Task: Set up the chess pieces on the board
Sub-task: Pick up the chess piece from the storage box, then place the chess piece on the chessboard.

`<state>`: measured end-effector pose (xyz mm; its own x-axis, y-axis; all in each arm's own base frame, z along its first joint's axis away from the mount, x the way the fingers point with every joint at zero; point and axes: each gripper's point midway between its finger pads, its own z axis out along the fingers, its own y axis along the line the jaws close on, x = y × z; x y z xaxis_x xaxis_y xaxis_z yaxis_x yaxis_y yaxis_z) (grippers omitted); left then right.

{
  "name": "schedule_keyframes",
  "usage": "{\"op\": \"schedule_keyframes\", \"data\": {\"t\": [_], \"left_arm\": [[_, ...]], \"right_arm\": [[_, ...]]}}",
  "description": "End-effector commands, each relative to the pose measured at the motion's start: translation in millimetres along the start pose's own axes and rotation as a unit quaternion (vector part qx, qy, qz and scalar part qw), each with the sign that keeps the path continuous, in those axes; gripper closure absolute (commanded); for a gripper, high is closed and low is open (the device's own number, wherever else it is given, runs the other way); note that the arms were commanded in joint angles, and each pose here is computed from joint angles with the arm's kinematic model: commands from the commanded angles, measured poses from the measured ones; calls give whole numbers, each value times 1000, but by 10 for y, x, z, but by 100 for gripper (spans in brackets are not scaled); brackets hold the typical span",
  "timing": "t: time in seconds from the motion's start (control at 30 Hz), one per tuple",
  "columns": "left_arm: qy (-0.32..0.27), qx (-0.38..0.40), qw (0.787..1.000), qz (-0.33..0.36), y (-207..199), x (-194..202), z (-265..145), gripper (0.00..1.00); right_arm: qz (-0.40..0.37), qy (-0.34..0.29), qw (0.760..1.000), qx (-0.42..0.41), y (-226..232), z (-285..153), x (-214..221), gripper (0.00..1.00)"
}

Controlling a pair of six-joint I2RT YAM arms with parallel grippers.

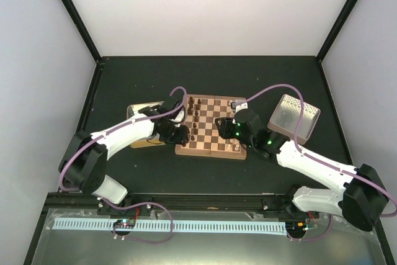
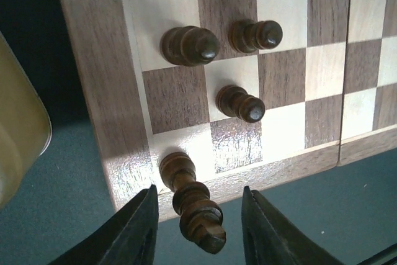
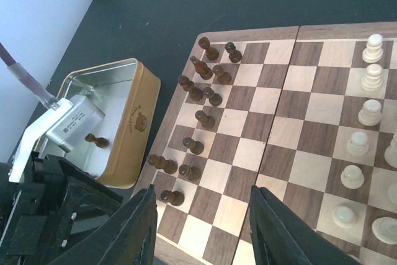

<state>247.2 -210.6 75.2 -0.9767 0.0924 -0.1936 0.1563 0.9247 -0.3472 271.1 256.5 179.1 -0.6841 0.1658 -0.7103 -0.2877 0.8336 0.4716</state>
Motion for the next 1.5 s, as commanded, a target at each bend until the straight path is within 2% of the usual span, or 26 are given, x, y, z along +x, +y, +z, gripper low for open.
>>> {"op": "schedule_keyframes", "data": {"t": [0.0, 0.13, 0.27, 0.53, 0.7, 0.93, 1.47], "left_arm": [[17, 7, 1000, 4, -110, -11, -31, 68], [15, -2, 1000, 7, -111, -57, -63, 85], [5, -28, 1000, 14, -59, -107, -171, 91], [-37, -121, 992, 25, 128, -382, -537, 91], [-59, -112, 992, 30, -9, -706, -576, 91], [-50, -97, 993, 32, -166, -1051, -376, 91], [-16, -70, 997, -1, -60, -1101, 10, 91]], "right_arm": [[-2, -16, 999, 30, -155, -50, -26, 57], [-1, -28, 999, 33, -179, -113, -73, 57], [-1, -44, 998, 36, -202, -212, -141, 57], [5, -75, 996, 42, -309, -412, -237, 57], [3, -85, 995, 51, -401, -483, -267, 57], [6, -92, 993, 67, -535, -526, -274, 57], [8, -93, 992, 82, -672, -514, -254, 57]]}}
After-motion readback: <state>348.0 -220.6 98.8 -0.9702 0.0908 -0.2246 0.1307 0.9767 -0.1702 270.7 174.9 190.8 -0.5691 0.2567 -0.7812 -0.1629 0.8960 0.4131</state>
